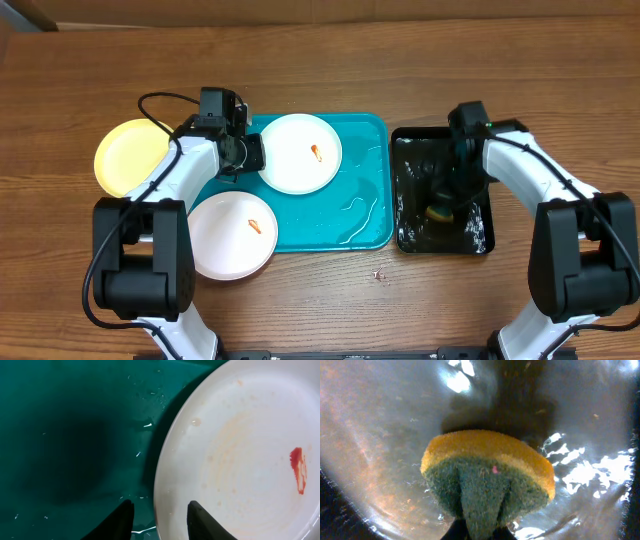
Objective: Clean dirty plates on tray and stack at the side
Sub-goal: 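Dip the sponge into the black tray water with the right gripper, then scrub the white plate with the sponge in the right gripper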
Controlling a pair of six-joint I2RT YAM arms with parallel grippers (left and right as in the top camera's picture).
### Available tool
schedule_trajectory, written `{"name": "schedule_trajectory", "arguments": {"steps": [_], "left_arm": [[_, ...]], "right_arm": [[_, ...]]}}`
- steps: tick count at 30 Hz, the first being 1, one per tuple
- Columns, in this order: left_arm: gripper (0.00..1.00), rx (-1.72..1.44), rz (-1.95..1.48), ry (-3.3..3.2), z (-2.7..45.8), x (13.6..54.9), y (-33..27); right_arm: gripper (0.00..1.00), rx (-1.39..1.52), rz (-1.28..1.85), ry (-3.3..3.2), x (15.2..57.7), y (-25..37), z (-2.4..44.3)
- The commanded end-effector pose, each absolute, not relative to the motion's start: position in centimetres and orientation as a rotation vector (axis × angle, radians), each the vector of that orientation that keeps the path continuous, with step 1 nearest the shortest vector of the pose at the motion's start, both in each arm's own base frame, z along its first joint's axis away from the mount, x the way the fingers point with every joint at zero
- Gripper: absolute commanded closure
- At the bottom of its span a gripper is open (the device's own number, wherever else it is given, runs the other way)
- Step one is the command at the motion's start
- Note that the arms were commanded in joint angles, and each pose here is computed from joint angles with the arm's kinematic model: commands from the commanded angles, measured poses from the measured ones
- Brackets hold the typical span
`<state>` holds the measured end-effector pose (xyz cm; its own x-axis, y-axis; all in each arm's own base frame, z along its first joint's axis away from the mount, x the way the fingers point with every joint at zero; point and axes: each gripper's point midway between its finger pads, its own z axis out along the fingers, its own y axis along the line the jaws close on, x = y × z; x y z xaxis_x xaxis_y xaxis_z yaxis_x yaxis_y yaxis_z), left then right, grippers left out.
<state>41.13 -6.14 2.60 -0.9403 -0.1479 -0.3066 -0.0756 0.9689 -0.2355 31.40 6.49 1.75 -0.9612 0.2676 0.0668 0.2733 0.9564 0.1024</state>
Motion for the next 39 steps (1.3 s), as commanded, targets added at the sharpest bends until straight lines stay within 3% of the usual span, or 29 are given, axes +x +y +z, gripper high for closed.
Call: {"name": "schedule_trajectory", "arguments": {"steps": [1,6,10,16,26,28,29,31,39], "left_arm": [[0.64,-0.113,-0.271,2.786,2.8,41.1,-6.6],[0.64,-0.083,-0.235,2.800,2.0,40.9,-7.3],[0.76,-0.084,-0.226,2.803,1.8,40.9,-7.4],[0.68,-0.073,-0.221,2.833,1.6,40.2,-7.6],[0.69,-0.064,-0.211,2.861,0.5,39.6,-8.0],[0.75,-0.064,-0.210,2.865,0.3,39.5,-7.9],[0.86,-0.065,-0.210,2.866,0.3,39.5,-7.9],[0.92,-0.064,-0.211,2.867,0.3,39.5,-8.0],[0.89,-0.024,-0.205,2.943,-0.1,37.7,-7.8]], "right_arm": [[0.96,-0.384,-0.230,-3.159,34.1,7.0,5.2],[0.96,-0.367,-0.236,-3.173,34.2,7.0,6.4],[0.96,-0.309,-0.232,-3.179,34.1,7.0,6.5],[0.96,-0.289,-0.251,-3.222,34.6,7.1,8.1],[0.96,-0.238,-0.275,-3.286,34.8,7.1,10.2],[0.96,-0.199,-0.268,-3.282,34.6,7.1,10.2],[0.96,-0.194,-0.267,-3.280,34.5,7.1,10.2],[0.96,-0.195,-0.266,-3.279,34.5,7.1,10.3],[0.96,-0.193,-0.265,-3.277,34.6,7.1,12.9]]}}
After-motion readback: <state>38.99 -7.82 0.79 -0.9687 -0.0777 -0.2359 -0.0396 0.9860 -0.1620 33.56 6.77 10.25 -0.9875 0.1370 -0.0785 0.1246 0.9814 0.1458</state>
